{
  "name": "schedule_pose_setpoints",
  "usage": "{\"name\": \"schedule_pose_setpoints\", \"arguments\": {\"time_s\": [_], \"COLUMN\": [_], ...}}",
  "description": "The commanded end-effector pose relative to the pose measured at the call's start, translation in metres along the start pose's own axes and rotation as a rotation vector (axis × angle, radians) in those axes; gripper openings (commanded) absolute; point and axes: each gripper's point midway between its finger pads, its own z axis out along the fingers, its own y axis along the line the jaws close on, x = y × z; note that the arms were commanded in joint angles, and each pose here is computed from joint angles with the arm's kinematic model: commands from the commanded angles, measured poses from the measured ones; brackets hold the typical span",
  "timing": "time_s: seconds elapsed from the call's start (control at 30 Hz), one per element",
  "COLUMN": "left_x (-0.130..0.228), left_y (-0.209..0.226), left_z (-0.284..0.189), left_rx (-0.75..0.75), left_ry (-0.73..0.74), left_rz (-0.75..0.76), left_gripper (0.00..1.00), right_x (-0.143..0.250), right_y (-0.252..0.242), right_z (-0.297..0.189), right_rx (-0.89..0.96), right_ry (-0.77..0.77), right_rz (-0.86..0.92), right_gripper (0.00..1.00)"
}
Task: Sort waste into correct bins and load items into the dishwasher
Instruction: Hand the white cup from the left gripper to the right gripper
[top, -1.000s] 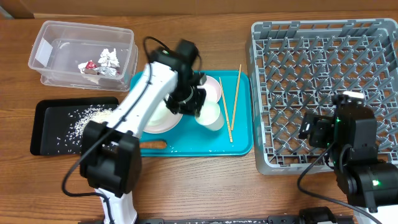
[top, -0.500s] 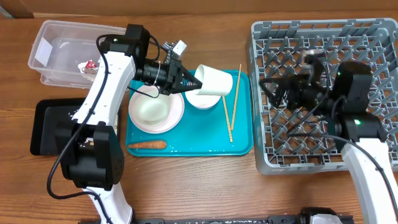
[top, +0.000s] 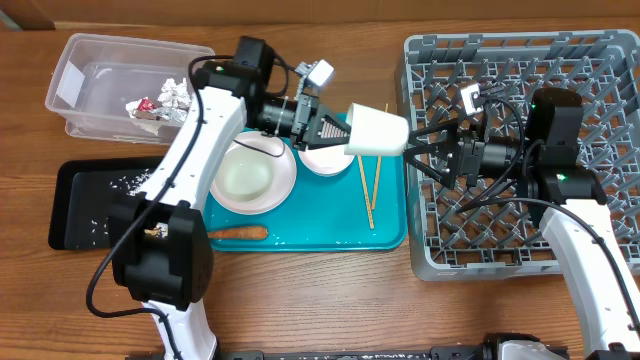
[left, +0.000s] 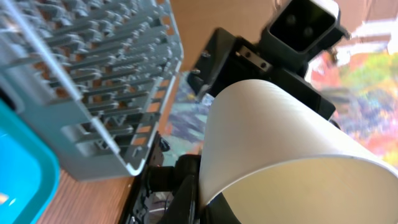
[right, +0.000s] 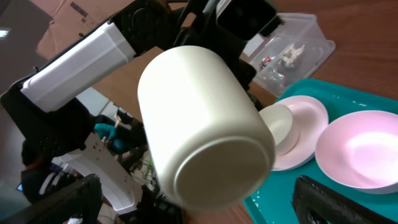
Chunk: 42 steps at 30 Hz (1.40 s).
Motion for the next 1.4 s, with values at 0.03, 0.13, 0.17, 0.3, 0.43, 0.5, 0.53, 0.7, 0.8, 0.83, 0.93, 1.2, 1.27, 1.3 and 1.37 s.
{"name": "schedule_pose_setpoints", "arguments": {"time_s": [0.03,0.13,0.17,0.3,0.43,0.5,0.53,0.7,0.8,0.83,0.93,1.2,1.27,1.3,1.37], "left_x": [0.001,0.003,0.004,0.003,0.002,0.002,0.002,0.003,0.003,0.003,0.002,0.002,0.0,0.0,0.001], "left_y": [-0.029,-0.032,-0.033,-0.036,-0.036,-0.033,-0.033,-0.034,-0.033,-0.033,-0.033,-0.029,-0.019,-0.012,0.012], "left_z": [0.017,0.028,0.031,0.041,0.042,0.043,0.043,0.044,0.044,0.044,0.044,0.044,0.045,0.044,0.041], "left_rx": [0.079,0.085,0.087,0.092,0.086,0.072,0.071,0.072,0.068,0.066,0.066,0.047,-0.014,-0.056,-0.191], "left_ry": [0.038,0.061,0.068,0.085,0.086,0.084,0.084,0.087,0.088,0.087,0.087,0.083,0.072,0.067,0.053], "left_rz": [0.042,0.045,0.055,0.071,0.067,0.059,0.056,0.057,0.057,0.057,0.059,0.061,0.056,0.045,0.006], "left_gripper": [0.04,0.04,0.04,0.04,0.04,0.04,0.04,0.04,0.04,0.04,0.04,0.06,0.21,0.28,0.35], "right_x": [-0.007,-0.007,-0.007,-0.007,-0.007,-0.007,-0.007,-0.009,-0.01,-0.01,-0.01,-0.01,-0.01,-0.01,-0.009], "right_y": [0.014,0.014,0.014,0.014,0.015,0.015,0.015,0.015,0.015,0.016,0.016,0.015,0.015,0.015,0.015], "right_z": [-0.002,-0.002,-0.002,-0.002,-0.002,-0.002,-0.002,-0.002,-0.002,-0.002,-0.002,-0.002,-0.002,-0.002,-0.002], "right_rx": [-0.052,-0.052,-0.052,-0.053,-0.056,-0.056,-0.056,-0.056,-0.057,-0.057,-0.057,-0.056,-0.056,-0.056,-0.053], "right_ry": [0.001,0.002,0.002,0.002,0.002,0.002,0.002,-0.002,-0.003,-0.003,-0.003,-0.004,-0.003,-0.003,-0.003], "right_rz": [-0.044,-0.044,-0.043,-0.044,-0.044,-0.044,-0.045,-0.068,-0.074,-0.074,-0.076,-0.076,-0.075,-0.075,-0.067], "right_gripper": [1.0,1.0,1.0,0.93,0.86,0.85,0.83,0.76,0.74,0.7,0.65,0.58,0.56,0.55,0.54]}}
